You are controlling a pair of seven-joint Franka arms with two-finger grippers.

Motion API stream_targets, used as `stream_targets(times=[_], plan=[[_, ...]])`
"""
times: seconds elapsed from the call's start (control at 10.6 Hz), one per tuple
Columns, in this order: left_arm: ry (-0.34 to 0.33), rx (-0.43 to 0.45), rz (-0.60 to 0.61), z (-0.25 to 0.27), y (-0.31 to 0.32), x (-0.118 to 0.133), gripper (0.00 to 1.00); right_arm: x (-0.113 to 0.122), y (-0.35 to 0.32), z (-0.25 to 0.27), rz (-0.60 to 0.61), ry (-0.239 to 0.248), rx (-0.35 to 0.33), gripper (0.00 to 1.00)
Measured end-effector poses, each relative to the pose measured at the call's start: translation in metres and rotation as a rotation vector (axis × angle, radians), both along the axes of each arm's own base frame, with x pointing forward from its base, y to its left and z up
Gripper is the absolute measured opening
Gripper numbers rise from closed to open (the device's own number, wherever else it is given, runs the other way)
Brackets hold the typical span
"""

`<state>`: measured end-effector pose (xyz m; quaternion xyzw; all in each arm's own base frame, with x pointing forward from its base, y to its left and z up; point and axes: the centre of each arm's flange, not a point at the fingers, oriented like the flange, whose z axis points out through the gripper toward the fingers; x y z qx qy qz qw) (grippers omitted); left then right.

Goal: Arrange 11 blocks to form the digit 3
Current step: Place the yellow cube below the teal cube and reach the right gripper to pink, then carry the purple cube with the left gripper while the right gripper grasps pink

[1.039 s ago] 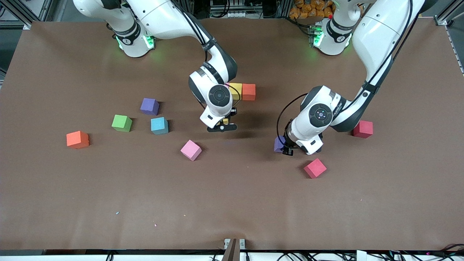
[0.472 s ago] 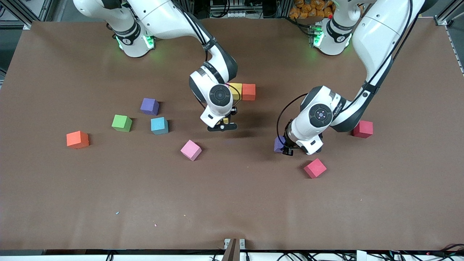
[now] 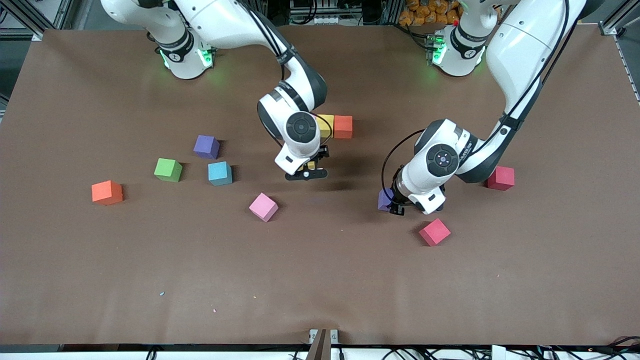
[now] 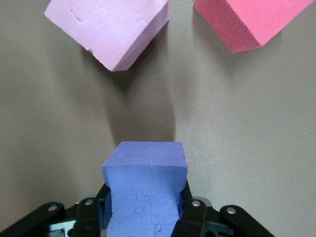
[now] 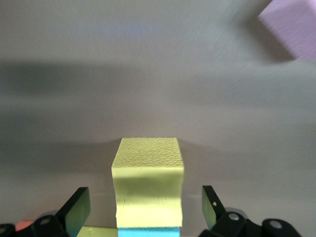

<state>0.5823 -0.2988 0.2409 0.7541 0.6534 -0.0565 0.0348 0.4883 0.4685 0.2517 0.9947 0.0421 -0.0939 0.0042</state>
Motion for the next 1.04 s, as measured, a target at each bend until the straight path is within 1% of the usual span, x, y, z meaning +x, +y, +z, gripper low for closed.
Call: stream_targets(times=[0.09,0.19,0.28,0.38,0.47,0.57,0.66,0.76,0.85,0.94,1.04], plan=[[-0.001,-0.001,0.001,0.001,0.0,0.001,0.53,0.012,-0.01,0.015,0.023,-0.014,0.022,1.0],[-0.003,-0.004,0.004,0.002,0.0,0.002,0.53,0.03,-0.024,0.027,0.064,-0.031,0.048,1.0],[-0.001,-0.006,0.008,0.003,0.0,0.003,0.53,0.049,-0.04,0.034,0.134,-0.047,0.073,1.0],[0.002,-0.006,0.01,0.004,0.0,0.004,0.53,0.061,-0.054,0.035,0.22,-0.055,0.088,1.0],[0.003,-0.007,0.012,0.004,0.0,0.005,0.53,0.069,-0.063,0.033,0.297,-0.059,0.093,1.0],[0.004,-0.007,0.013,0.004,0.0,0.006,0.53,0.076,-0.069,0.03,0.376,-0.069,0.085,1.0],[0.006,-0.007,0.013,0.004,0.0,0.007,0.53,0.084,-0.074,0.027,0.482,-0.083,0.062,1.0],[0.01,-0.005,0.013,0.005,0.0,0.006,0.53,0.09,-0.078,0.023,0.592,-0.105,0.032,1.0],[0.017,-0.005,0.013,0.006,-0.002,0.006,0.53,0.095,-0.08,0.021,0.68,-0.139,0.008,1.0],[0.025,-0.007,0.015,0.009,-0.004,0.007,0.53,0.101,-0.081,0.018,0.747,-0.169,-0.002,1.0],[0.027,-0.011,0.015,0.011,-0.006,0.006,0.53,0.106,-0.084,0.013,0.789,-0.185,-0.002,1.0]])
